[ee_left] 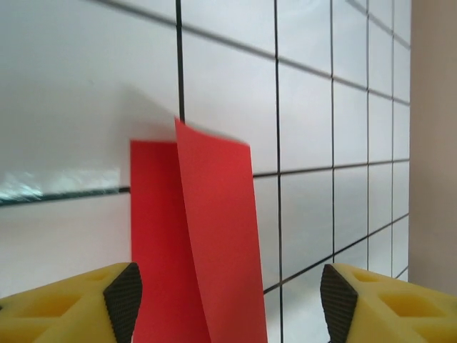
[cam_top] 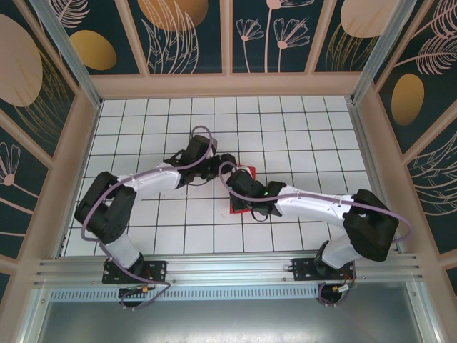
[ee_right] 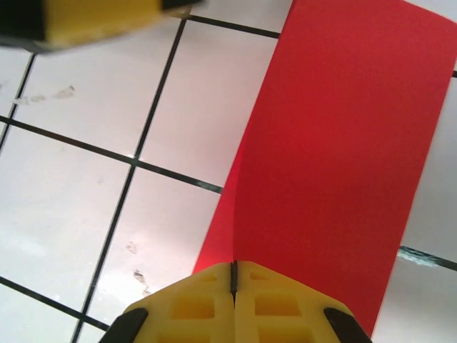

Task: Fold a paper plane with a square sheet of paper (pick it up from the middle)
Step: Fold the triangle a second time at the center of the table.

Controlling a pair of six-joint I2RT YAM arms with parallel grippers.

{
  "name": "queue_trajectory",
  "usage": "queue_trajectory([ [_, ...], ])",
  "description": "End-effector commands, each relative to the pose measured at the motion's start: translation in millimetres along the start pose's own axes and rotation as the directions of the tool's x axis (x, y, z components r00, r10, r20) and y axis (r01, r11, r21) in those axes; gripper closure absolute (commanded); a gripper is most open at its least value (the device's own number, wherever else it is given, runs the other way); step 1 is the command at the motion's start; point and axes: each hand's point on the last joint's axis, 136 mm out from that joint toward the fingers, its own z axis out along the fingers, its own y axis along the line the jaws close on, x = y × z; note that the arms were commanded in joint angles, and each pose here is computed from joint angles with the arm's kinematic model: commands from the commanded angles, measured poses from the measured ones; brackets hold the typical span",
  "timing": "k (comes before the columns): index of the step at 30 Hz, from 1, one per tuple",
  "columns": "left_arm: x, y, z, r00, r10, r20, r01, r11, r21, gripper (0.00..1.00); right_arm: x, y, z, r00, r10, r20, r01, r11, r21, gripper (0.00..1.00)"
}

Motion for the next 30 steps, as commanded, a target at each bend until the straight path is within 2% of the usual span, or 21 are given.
queue_trajectory([
  [1,-2,20,-22,0.998,0.016,0.053,-0.011,0.997,-0.082,0.3,-10,13,-7,0.994,0.113,0.004,-0.113,0.991,-0.077,1.0],
  [8,12,34,-42,0.996,0.0,0.091,0.006,0.997,-0.072,0.35,-25,9,-21,0.973,0.229,0.006,-0.228,0.971,-0.078,1.0],
  [12,21,35,-48,0.997,0.01,0.074,-0.006,0.999,-0.047,0.46,-34,-12,-36,0.958,0.283,0.033,-0.282,0.959,-0.034,1.0],
  [16,29,33,-50,0.998,0.015,0.057,-0.014,1.0,-0.004,0.59,-19,1,-27,0.937,0.349,-0.024,-0.35,0.933,-0.086,1.0],
  [18,36,32,-48,0.999,0.001,0.033,-0.002,1.0,0.024,0.65,-11,20,-18,0.928,0.371,-0.042,-0.373,0.919,-0.124,1.0],
  [21,50,32,-44,1.0,-0.018,-0.025,0.02,0.998,0.061,0.72,-4,30,-9,0.922,0.384,-0.048,-0.387,0.919,-0.079,1.0],
  [27,75,51,-38,0.995,-0.018,-0.1,0.019,1.0,0.008,0.78,-1,42,2,0.923,0.382,-0.056,-0.385,0.919,-0.083,1.0],
  [30,84,53,-36,0.992,-0.011,-0.127,0.013,1.0,0.018,0.83,3,40,5,0.929,0.362,-0.072,-0.367,0.926,-0.084,1.0],
])
